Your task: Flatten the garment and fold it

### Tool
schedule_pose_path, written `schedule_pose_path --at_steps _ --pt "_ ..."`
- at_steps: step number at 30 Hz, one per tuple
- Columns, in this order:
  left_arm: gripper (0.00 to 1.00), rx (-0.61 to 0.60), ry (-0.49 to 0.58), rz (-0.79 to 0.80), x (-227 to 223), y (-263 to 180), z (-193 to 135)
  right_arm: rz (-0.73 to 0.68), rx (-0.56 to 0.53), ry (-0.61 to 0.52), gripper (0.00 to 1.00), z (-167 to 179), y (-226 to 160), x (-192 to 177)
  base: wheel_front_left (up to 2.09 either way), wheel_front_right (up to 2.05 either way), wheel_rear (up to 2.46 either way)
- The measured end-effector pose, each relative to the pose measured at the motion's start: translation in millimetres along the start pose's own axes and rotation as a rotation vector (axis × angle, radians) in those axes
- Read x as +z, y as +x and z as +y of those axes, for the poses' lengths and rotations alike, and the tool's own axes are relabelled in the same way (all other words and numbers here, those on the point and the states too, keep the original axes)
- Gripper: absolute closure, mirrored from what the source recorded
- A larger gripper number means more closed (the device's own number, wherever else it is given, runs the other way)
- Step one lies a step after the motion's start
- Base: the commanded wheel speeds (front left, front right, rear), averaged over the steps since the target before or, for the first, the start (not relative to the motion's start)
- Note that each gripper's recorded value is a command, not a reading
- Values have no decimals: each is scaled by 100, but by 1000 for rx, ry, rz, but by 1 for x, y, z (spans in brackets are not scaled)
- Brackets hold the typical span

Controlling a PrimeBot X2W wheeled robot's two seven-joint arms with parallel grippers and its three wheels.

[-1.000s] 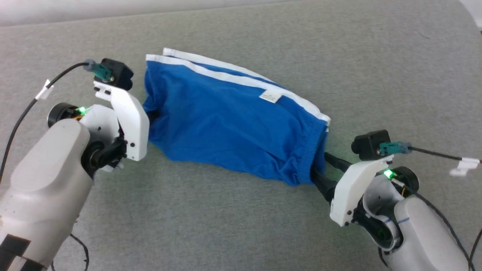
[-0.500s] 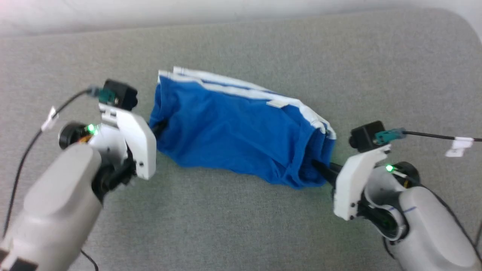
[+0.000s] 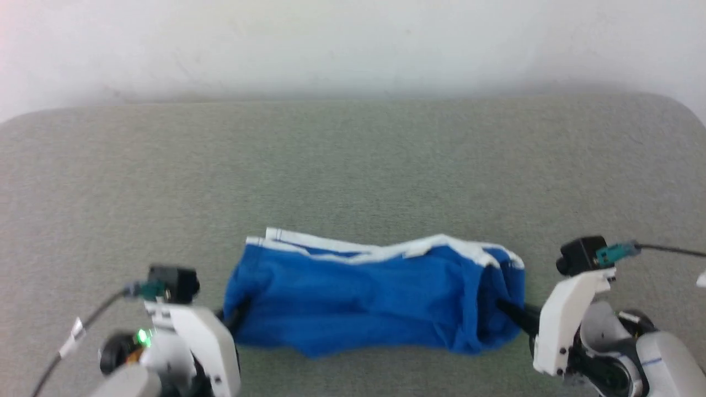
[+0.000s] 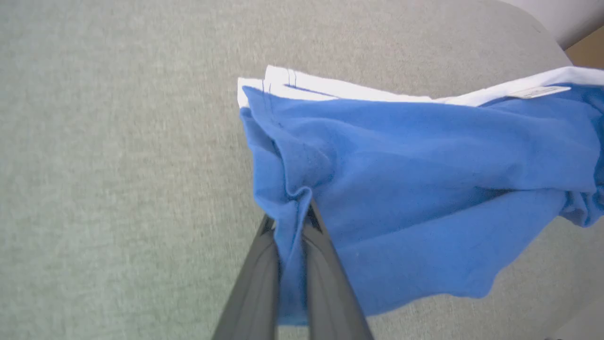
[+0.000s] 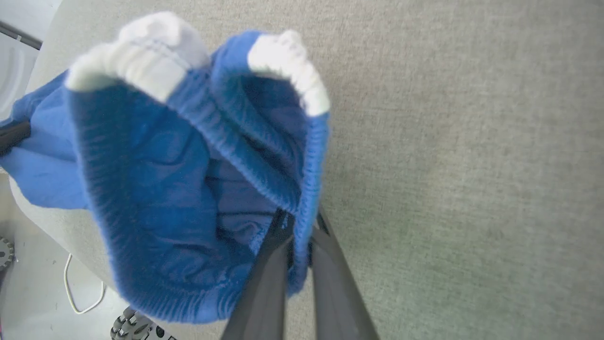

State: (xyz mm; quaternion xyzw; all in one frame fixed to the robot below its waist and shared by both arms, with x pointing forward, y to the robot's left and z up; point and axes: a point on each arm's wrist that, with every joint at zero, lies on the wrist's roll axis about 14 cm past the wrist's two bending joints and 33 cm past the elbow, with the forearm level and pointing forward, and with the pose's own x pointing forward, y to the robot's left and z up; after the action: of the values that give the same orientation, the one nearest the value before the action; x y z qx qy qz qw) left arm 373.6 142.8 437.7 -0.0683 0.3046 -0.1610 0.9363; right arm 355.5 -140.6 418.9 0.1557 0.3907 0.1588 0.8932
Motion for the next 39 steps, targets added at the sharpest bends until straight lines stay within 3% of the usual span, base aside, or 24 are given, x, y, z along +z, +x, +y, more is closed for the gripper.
schedule_pose_path --at_steps 3,4,5,6,7,8,14,22,31,39 --pt "100 12 -82 56 -34 -14 -3 33 2 29 100 1 3 -15 0 0 0" --pt "100 18 -104 54 -40 -16 -4 36 4 37 69 2 4 -18 0 0 0" --pt "100 22 -133 43 -42 -16 -6 35 6 41 5 3 5 -20 0 0 0" --pt "71 26 -157 39 -46 -15 -8 23 3 39 0 4 6 -20 0 0 0" --pt "21 24 -170 39 -48 -13 -10 4 0 37 0 4 7 -19 0 0 0" --pt "0 30 -181 24 -48 -11 -10 -21 -4 32 0 4 7 -16 0 0 0" --pt "0 95 -181 -222 -10 -9 -2 -255 -56 -7 0 -2 -12 4 0 0 0" --pt "0 208 -48 -544 42 -36 15 -382 -105 -93 0 4 -46 15 0 0 0" --pt "0 287 56 -749 82 -69 15 -294 -86 -225 0 27 -38 17 0 0 0" --pt "0 325 65 -780 81 -77 20 -128 -149 -270 0 2 -2 2 0 0 0"
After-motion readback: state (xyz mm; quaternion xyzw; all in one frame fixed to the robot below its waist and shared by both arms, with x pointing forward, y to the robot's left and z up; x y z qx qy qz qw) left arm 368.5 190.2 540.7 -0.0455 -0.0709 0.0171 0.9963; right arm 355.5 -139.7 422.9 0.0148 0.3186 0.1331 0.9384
